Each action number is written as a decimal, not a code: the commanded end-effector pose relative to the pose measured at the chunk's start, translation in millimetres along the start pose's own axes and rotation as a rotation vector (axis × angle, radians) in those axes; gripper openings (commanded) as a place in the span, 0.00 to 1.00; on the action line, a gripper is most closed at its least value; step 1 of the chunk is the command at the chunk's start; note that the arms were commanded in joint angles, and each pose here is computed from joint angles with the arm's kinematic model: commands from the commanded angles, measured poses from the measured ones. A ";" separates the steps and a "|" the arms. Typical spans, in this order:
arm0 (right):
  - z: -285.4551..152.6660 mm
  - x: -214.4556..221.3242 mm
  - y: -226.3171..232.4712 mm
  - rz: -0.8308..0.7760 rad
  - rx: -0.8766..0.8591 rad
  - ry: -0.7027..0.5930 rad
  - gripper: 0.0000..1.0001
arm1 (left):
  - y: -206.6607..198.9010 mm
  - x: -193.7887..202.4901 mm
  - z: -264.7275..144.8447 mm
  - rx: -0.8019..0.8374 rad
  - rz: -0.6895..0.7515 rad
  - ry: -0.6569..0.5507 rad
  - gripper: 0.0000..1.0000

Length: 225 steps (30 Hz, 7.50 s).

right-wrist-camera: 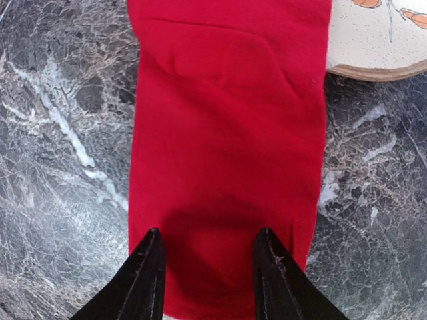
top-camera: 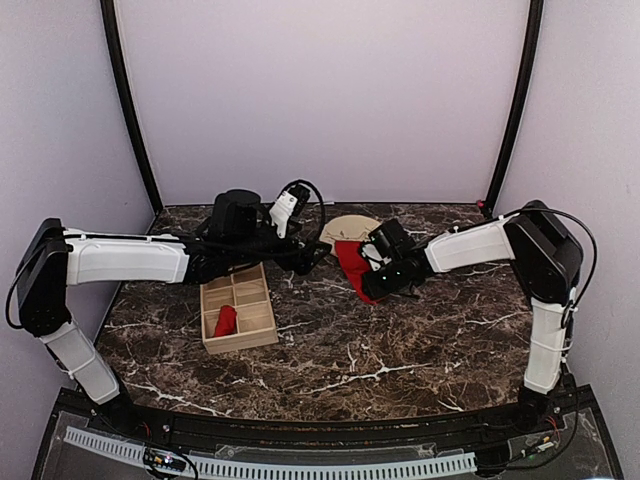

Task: Roll the socks
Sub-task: Move the sock to the center of the board, then pick up the sock from the center of the board, then roll the sock at the center of the board.

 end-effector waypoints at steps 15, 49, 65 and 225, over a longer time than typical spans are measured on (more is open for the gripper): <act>-20.6 70.0 20.6 0.067 -0.134 0.144 0.17 | -4.6 18.5 -10.5 0.017 -0.062 0.023 0.98; -117.5 108.6 106.8 -0.088 -0.411 0.123 0.51 | -56.9 90.1 -32.5 0.095 -0.078 0.256 0.99; -134.3 157.4 104.7 -0.495 -0.388 -0.043 0.53 | -114.7 120.6 -50.7 0.251 0.167 0.212 0.97; -68.8 135.4 120.9 -0.105 -0.981 0.613 0.00 | -204.1 192.5 -63.0 0.222 0.996 0.133 0.00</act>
Point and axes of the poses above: each gripper's point midway between its finger pads, its own z axis out along the fingers, its own y axis along the line the jaws close on, x = y × z, the point moved 8 cm from there along -z, back along the fingers, and after that the axes turned 7 degrees about z, right-handed, at the moved point
